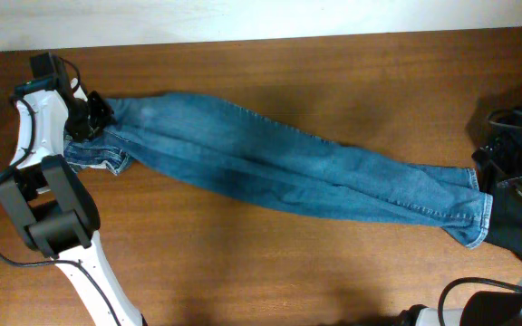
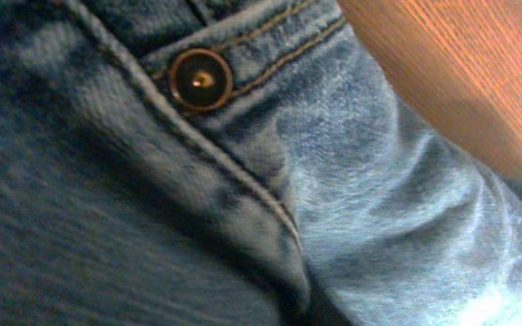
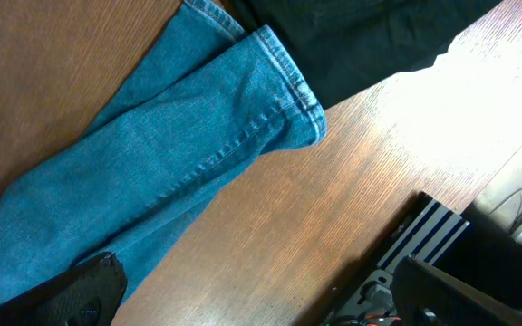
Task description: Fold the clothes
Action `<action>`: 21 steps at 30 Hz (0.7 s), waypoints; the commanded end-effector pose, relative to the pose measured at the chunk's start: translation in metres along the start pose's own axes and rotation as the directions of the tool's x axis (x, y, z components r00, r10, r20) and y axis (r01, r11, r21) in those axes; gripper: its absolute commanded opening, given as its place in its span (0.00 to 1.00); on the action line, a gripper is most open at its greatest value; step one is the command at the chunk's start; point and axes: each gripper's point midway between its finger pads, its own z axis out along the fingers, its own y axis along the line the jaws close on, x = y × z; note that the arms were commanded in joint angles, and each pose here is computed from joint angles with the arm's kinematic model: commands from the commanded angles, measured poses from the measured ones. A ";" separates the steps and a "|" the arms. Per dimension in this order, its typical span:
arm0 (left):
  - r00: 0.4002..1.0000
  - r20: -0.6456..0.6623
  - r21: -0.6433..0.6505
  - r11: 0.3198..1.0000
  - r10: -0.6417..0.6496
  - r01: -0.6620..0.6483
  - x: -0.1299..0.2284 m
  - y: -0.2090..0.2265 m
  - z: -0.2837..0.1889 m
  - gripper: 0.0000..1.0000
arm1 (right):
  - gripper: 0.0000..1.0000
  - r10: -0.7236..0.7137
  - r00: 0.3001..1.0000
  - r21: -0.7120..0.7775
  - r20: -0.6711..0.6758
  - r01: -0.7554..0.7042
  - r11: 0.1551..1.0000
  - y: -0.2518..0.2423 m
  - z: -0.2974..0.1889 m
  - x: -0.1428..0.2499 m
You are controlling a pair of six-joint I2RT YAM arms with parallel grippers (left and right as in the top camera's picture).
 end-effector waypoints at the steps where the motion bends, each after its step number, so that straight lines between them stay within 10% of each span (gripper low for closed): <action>1: 0.993 0.066 0.033 0.995 0.096 -0.099 -0.011 -0.016 -0.036 0.03 | 0.99 0.001 1.000 -0.009 0.014 -0.001 1.000 -0.002 -0.003 -0.001; 21: 0.860 0.463 0.013 0.969 0.214 -0.248 0.013 -0.048 -0.283 0.02 | 0.99 -0.001 1.000 -0.016 0.026 0.001 1.000 0.000 -0.003 -0.004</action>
